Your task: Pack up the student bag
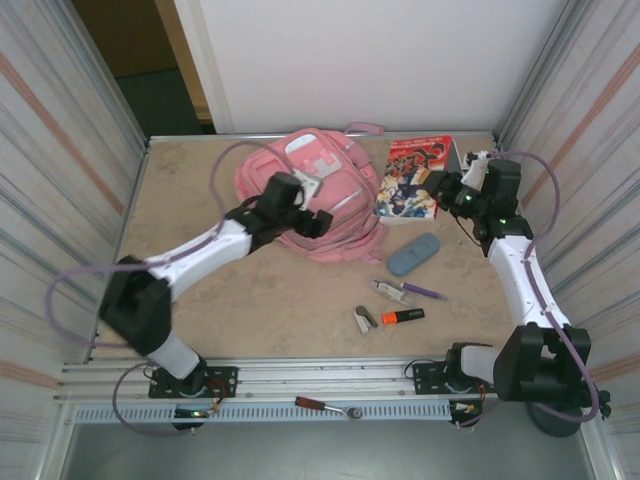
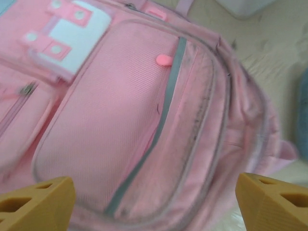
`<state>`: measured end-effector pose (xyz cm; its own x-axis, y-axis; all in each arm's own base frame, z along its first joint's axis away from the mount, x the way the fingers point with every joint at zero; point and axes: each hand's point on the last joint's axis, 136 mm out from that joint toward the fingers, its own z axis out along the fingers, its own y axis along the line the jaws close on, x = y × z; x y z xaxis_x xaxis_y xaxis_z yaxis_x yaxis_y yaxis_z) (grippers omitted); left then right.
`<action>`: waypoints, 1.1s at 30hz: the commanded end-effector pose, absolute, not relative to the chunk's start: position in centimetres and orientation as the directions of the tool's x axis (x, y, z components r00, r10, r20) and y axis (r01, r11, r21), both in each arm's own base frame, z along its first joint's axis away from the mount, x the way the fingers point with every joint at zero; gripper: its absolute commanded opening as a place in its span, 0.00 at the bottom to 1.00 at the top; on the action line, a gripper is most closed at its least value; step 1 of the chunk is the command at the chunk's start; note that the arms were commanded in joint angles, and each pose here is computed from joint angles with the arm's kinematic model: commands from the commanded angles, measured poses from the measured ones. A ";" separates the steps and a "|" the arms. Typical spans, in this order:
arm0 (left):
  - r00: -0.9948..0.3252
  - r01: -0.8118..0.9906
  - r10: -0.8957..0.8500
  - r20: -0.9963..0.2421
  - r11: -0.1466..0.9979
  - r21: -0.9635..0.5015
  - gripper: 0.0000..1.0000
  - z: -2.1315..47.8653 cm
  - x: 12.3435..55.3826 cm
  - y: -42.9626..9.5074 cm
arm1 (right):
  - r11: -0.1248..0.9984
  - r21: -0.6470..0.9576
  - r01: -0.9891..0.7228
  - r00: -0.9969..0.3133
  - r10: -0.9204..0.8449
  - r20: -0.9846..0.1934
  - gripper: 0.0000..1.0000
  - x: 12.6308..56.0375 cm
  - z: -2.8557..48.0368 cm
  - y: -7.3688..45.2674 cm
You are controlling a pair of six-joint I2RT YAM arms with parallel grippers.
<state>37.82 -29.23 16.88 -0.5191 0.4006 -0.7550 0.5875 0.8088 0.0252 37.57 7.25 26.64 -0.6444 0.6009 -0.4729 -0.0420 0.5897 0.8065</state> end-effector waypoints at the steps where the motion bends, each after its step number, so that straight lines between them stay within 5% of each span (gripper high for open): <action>1: -0.421 0.678 0.674 -0.607 0.678 0.282 0.88 14.1 39.0 -30.6 | 0.622 0.776 -0.105 -0.608 0.577 -0.545 0.00 36.9 29.0 6.4; 6: -0.416 0.694 0.752 -0.511 0.626 0.356 0.84 11.2 41.9 -32.6 | 0.644 0.759 -0.096 -0.617 0.560 -0.554 0.00 36.1 28.2 6.0; 9: -0.427 0.703 0.778 -0.462 0.606 0.371 0.73 9.3 42.8 -33.1 | 0.646 0.757 -0.095 -0.623 0.555 -0.551 0.00 35.6 27.7 6.0; 14: -0.425 0.713 0.771 -0.474 0.608 0.350 0.42 9.4 43.0 -33.8 | 0.650 0.756 -0.081 -0.631 0.553 -0.544 0.00 35.0 27.1 6.0; 18: -0.402 0.707 0.696 -0.594 0.649 0.282 0.00 14.3 42.9 -34.8 | 0.655 0.751 -0.078 -0.614 0.562 -0.554 0.00 34.5 27.4 5.9; 24: -0.452 0.698 0.356 -0.818 0.712 -0.076 0.00 24.4 43.0 -34.0 | 0.502 0.863 -0.060 -0.621 0.658 -0.426 0.00 35.3 27.1 7.3; 27: -0.516 0.689 0.149 -0.844 0.657 -0.306 0.00 28.6 44.1 -32.3 | 0.469 0.882 -0.040 -0.613 0.686 -0.392 0.00 35.7 26.2 9.1; 33: -0.561 0.688 0.040 -0.827 0.577 -0.439 0.00 31.4 45.4 -30.5 | 0.456 0.890 -0.033 -0.655 0.662 -0.363 0.00 37.6 24.8 14.8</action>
<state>46.77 -27.95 25.73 -0.5970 0.1368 -0.7905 0.6021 0.7275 -0.3289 35.11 13.12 20.97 -0.7207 0.6145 -0.3209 0.0608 0.5171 0.8537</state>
